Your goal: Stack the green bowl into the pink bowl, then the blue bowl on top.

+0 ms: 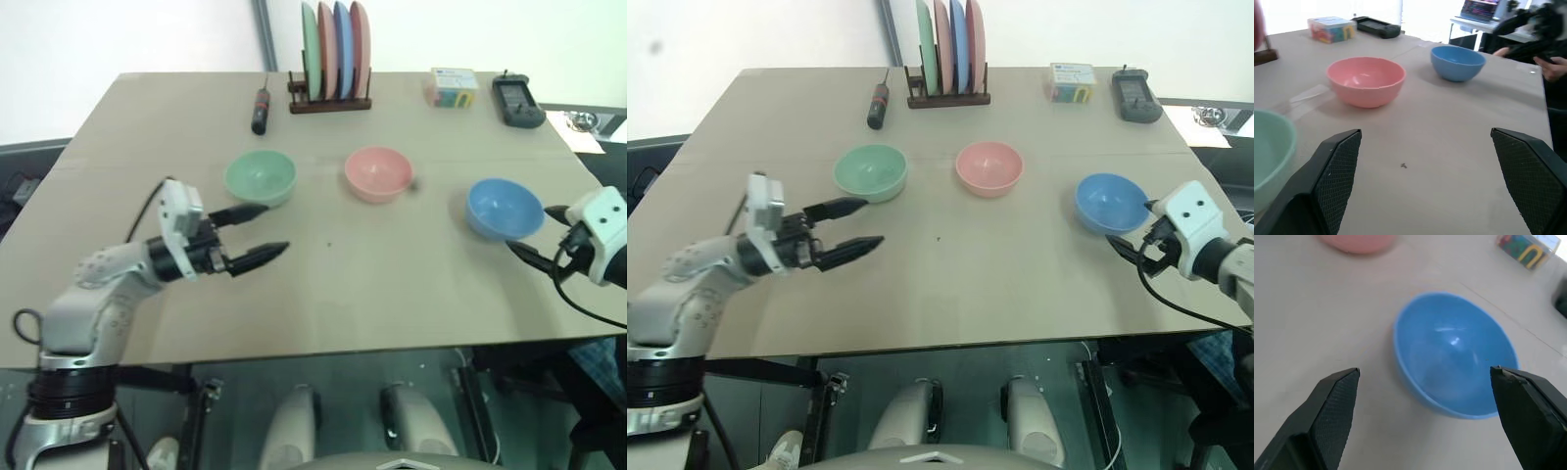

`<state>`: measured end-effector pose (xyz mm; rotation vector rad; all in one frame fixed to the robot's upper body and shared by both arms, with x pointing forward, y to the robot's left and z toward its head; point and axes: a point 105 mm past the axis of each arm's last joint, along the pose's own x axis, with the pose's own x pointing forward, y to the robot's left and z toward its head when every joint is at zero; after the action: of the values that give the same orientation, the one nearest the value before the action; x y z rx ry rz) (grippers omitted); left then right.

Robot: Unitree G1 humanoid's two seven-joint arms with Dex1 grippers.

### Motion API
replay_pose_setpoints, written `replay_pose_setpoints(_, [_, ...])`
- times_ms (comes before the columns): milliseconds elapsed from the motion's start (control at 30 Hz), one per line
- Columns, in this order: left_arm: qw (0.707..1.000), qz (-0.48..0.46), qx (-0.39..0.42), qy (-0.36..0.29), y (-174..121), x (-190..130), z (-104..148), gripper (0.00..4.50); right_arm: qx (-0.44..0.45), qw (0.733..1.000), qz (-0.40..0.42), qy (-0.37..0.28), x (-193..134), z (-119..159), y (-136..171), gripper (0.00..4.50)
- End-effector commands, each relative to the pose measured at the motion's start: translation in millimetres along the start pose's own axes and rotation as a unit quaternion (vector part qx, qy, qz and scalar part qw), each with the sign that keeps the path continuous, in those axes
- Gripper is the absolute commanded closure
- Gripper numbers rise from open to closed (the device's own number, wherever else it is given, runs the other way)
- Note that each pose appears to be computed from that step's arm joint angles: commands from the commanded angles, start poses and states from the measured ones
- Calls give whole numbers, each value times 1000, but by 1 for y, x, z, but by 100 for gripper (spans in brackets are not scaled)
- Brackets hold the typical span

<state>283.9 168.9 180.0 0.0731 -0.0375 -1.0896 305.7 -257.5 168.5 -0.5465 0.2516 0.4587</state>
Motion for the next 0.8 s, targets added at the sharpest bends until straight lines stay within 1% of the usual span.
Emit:
replay_pose_setpoints(33, [998,-31,29,-39,-15,16,15,0,-32,999,-7,-42,22,27,-2,4])
replay_pose_setpoints(100, [998,-31,23,-50,-17,18,15,0,-38,996,20,-77,40,47,10,4])
replay_pose_setpoints(200, [999,-13,6,-49,-15,15,10,0,-67,989,64,-116,69,73,34,4])
replay_pose_setpoints(333, [999,35,-2,-31,-11,9,1,0,-138,973,115,-148,111,103,66,4])
replay_pose_setpoints(400, [998,50,-11,-35,-13,3,1,0,-178,963,133,-153,129,112,81,4])
replay_pose_setpoints(467, [997,50,-12,-52,-19,-6,8,0,-209,954,146,-157,147,120,92,4])
replay_pose_setpoints(567, [997,43,-11,-67,-31,-26,17,0,-220,948,166,-157,170,126,105,4])
replay_pose_setpoints(700, [997,49,-12,-61,-41,-47,23,0,-245,942,183,-140,184,121,110,106])
replay_pose_setpoints(733, [997,55,-11,-57,-41,-51,23,0,-254,939,186,-140,186,122,110,157])
replay_pose_setpoints(767, [997,61,-10,-55,-41,-55,23,0,-261,936,189,-142,186,123,111,185])
replay_pose_setpoints(800, [996,67,-10,-53,-41,-57,23,0,-266,934,191,-144,187,125,111,243])
